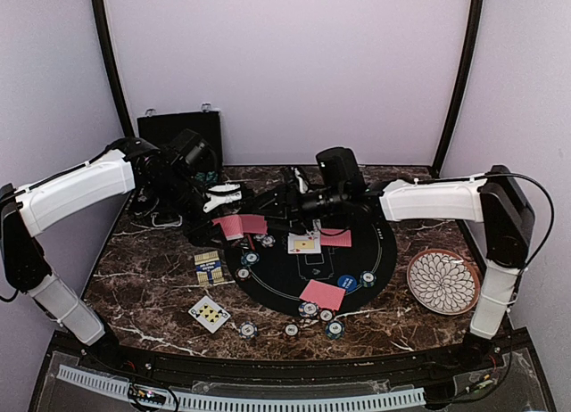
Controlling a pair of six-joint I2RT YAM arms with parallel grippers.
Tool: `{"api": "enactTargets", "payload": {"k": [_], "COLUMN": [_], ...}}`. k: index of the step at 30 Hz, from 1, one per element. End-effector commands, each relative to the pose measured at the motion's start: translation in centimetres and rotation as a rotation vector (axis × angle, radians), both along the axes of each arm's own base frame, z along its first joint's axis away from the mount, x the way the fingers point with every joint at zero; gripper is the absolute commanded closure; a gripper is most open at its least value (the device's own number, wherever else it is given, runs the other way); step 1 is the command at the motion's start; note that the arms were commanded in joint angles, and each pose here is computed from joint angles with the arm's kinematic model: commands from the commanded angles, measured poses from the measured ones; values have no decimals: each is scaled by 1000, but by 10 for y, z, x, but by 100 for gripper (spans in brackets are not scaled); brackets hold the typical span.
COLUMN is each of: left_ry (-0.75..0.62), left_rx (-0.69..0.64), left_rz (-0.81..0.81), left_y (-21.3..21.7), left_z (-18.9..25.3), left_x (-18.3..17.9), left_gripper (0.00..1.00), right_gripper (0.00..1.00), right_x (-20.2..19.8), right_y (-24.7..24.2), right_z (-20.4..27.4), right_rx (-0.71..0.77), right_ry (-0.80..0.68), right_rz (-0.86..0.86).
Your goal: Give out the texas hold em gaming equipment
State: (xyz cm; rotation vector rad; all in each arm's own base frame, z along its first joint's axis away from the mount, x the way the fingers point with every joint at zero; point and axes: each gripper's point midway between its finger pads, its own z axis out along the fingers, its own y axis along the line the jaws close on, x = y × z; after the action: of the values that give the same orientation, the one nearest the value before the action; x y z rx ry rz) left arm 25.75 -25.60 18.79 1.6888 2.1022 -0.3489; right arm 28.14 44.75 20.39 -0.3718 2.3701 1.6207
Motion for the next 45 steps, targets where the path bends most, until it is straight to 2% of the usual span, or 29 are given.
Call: {"api": "enactTargets", "payload": {"k": [1,9,20,36,45], "left_ry": [-2,-3,-15,-27,-27], "left_rx": [-35,-41,-46,-44,-41], "left_rz": [2,-1,-3,-2,0], "left_y": [-3,-4,-3,-3,-3], "left_z": [13,14,18,20,19], "left_x": [0,0,0,1,1], "left_gripper": [100,100,100,100,100], "right_gripper": [26,26,30,42,46], "right_x": [-8,-21,-28,-10,-13], "right_y": [35,71,90,47,41], "right_z": [25,17,-3,-21,-2], "right_rx": [112,134,119,43,80], "right_ry": [-6,33,93,114,100], "right_rz": [64,132,176,118,126]}}
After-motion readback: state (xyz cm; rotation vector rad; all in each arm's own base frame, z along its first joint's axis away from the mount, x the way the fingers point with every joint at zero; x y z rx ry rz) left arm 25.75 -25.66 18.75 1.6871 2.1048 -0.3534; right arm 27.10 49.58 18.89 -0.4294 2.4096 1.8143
